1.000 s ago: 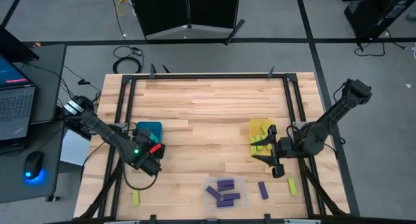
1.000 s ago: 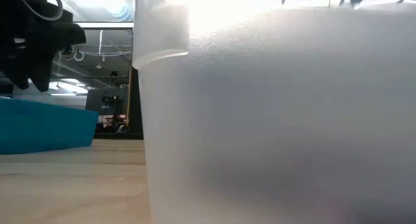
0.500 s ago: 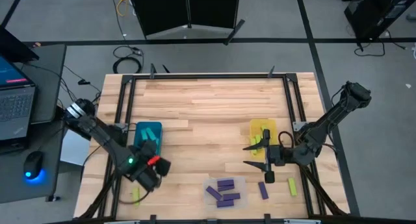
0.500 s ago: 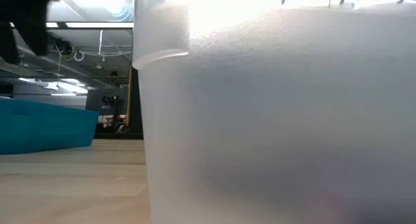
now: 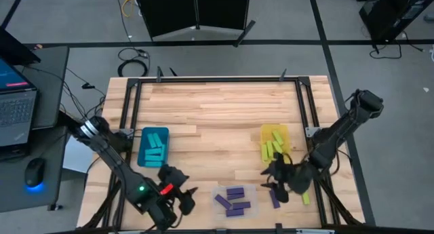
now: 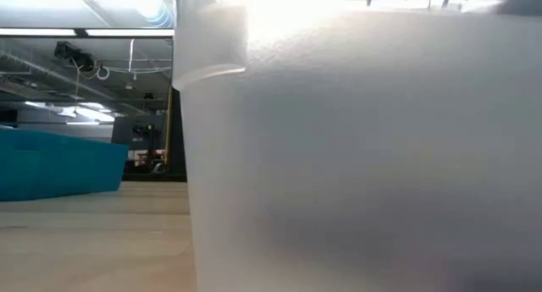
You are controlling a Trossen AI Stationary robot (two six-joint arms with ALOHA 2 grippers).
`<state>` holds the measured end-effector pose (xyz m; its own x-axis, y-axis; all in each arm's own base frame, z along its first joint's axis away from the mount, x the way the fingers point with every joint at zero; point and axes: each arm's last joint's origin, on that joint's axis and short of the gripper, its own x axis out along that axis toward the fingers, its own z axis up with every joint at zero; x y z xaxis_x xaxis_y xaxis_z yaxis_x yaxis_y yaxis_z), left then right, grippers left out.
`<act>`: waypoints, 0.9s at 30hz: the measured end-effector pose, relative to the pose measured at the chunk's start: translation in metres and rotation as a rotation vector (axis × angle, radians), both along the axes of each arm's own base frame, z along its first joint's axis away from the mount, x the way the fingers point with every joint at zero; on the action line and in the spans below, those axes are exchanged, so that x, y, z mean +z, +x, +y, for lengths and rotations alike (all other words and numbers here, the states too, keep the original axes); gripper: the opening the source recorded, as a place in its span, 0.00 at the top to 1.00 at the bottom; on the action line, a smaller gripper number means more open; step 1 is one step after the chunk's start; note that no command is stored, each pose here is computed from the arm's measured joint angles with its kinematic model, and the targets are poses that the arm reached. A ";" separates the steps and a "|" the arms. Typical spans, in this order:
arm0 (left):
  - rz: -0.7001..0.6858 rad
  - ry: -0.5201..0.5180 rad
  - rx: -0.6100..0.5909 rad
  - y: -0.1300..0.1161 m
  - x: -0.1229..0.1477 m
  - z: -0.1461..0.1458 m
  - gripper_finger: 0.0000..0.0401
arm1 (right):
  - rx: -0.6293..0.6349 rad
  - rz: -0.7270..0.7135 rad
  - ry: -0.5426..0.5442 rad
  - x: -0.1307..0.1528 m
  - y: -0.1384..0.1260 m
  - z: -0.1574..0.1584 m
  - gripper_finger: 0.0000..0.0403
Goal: Sort blocks
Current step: Put the violet block into the transparent bin
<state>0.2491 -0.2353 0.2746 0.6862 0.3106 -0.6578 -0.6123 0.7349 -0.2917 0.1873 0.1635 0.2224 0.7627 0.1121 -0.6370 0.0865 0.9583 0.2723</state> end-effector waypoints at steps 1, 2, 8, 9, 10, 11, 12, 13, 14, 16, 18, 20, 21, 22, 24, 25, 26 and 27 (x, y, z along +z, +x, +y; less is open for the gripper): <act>-0.011 0.013 -0.011 0.004 0.001 -0.001 0.33 | -0.018 0.058 0.005 -0.003 -0.003 0.005 0.43; -0.021 0.033 -0.024 0.006 0.002 -0.003 0.33 | -0.029 0.112 0.001 -0.004 -0.006 0.011 0.43; -0.052 0.112 -0.029 0.017 0.005 0.003 0.33 | -0.201 0.355 -0.029 -0.007 -0.018 0.041 0.43; -0.056 0.120 -0.021 0.018 0.005 0.004 0.33 | -0.229 0.390 -0.035 -0.011 -0.019 0.045 0.43; -0.059 0.131 -0.012 0.019 0.005 0.006 0.33 | -0.261 0.411 -0.039 -0.015 -0.019 0.049 0.43; -0.062 0.148 -0.011 0.020 0.005 0.007 0.33 | -0.293 0.424 -0.038 -0.019 -0.019 0.054 0.43; -0.069 0.163 -0.008 0.021 0.006 0.008 0.33 | -0.322 0.438 -0.044 -0.024 -0.020 0.057 0.43; -0.077 0.178 -0.003 0.021 0.006 0.009 0.33 | -0.349 0.456 -0.055 -0.031 -0.021 0.060 0.42; -0.082 0.195 0.002 0.022 0.006 0.010 0.33 | -0.373 0.480 -0.056 -0.038 -0.021 0.063 0.42; -0.095 0.220 0.009 0.023 0.007 0.011 0.33 | -0.434 0.514 -0.042 -0.050 -0.020 0.067 0.39; -0.104 0.235 0.018 0.023 0.007 0.012 0.33 | -0.475 0.521 -0.013 -0.059 -0.019 0.072 0.36; -0.104 0.240 0.019 0.023 0.007 0.012 0.33 | -0.500 0.515 0.019 -0.066 -0.018 0.078 0.32; -0.104 0.241 0.019 0.023 0.007 0.012 0.33 | -0.508 0.511 0.035 -0.069 -0.017 0.080 0.31; -0.104 0.241 0.019 0.023 0.007 0.012 0.33 | -0.514 0.505 0.053 -0.071 -0.017 0.082 0.29; -0.105 0.240 0.019 0.023 0.007 0.012 0.33 | -0.534 0.501 0.068 -0.075 -0.016 0.085 0.25; -0.105 0.240 0.018 0.023 0.007 0.012 0.33 | -0.551 0.505 0.062 -0.077 -0.016 0.085 0.24; -0.105 0.240 0.019 0.023 0.007 0.012 0.33 | -0.564 0.508 0.059 -0.080 -0.016 0.085 0.23; -0.106 0.239 0.019 0.023 0.007 0.012 0.33 | -0.570 0.510 0.055 -0.082 -0.015 0.086 0.23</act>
